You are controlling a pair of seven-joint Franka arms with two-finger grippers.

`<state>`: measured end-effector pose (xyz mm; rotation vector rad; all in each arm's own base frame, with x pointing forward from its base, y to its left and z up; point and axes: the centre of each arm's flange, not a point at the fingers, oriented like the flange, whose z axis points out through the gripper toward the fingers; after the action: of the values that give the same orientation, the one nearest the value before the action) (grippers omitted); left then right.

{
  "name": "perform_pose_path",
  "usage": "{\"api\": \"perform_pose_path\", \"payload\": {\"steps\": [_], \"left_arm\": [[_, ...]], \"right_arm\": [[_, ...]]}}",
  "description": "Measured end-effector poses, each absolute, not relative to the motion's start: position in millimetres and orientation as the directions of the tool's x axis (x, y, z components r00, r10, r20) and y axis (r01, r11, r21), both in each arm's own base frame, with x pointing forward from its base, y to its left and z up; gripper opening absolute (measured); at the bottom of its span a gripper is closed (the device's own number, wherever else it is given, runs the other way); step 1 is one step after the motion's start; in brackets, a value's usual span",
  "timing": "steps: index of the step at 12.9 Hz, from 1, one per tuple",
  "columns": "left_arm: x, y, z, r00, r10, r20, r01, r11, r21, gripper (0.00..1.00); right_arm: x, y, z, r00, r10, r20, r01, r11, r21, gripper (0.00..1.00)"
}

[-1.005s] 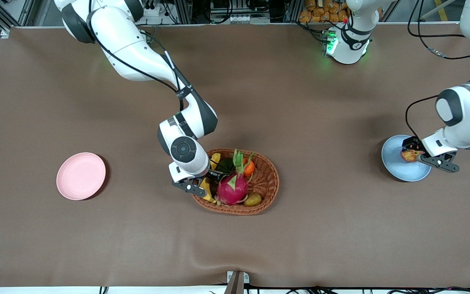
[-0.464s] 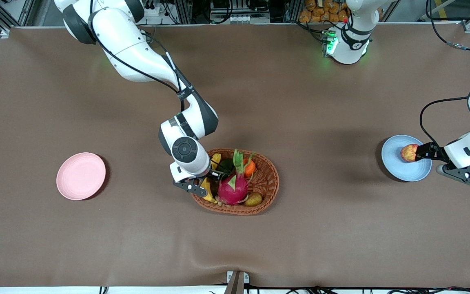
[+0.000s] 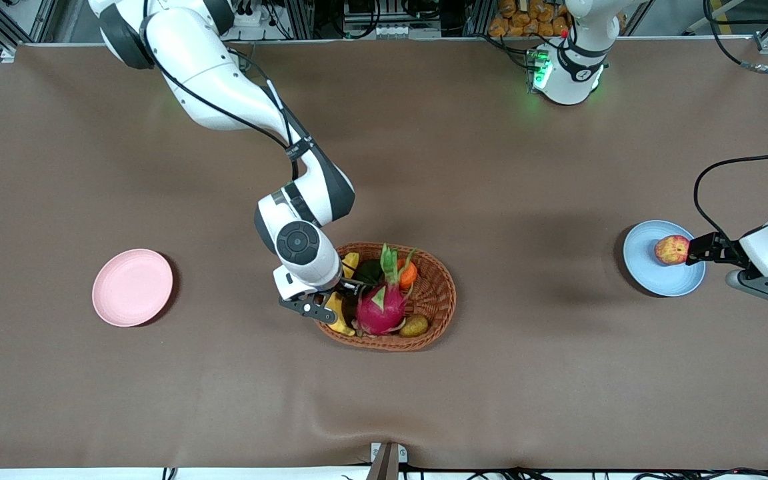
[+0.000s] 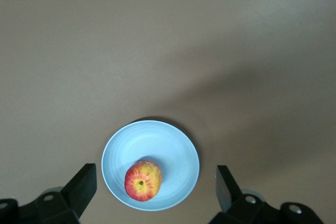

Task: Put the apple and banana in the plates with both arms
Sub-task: 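Lift the banana toward the pink plate while the left gripper withdraws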

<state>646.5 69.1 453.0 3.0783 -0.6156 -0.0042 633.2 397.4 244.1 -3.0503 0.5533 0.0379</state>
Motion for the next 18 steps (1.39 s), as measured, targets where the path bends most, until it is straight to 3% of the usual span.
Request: {"api": "perform_pose_path", "payload": {"steps": [4, 11, 14, 18], "left_arm": [[635, 18, 508, 0.934, -0.355, -0.024, -0.356, -0.935, -0.011, 1.00], [562, -7, 613, 0.948, -0.315, -0.043, -0.314, -0.949, 0.021, 1.00], [540, -4, 627, 0.952, -0.299, -0.070, -0.297, -0.954, 0.031, 1.00], [503, 2, 652, 0.971, -0.236, -0.044, -0.236, -0.972, 0.009, 1.00]], "right_arm": [[634, 384, 311, 0.950, -0.311, -0.039, -0.312, -0.950, -0.026, 0.44], [673, 252, 399, 0.977, -0.204, -0.053, -0.206, -0.978, -0.023, 0.44], [676, 167, 398, 0.982, -0.169, -0.084, -0.170, -0.985, -0.015, 0.44], [672, 10, 359, 0.978, -0.135, -0.158, -0.140, -0.990, -0.021, 0.44]]}}
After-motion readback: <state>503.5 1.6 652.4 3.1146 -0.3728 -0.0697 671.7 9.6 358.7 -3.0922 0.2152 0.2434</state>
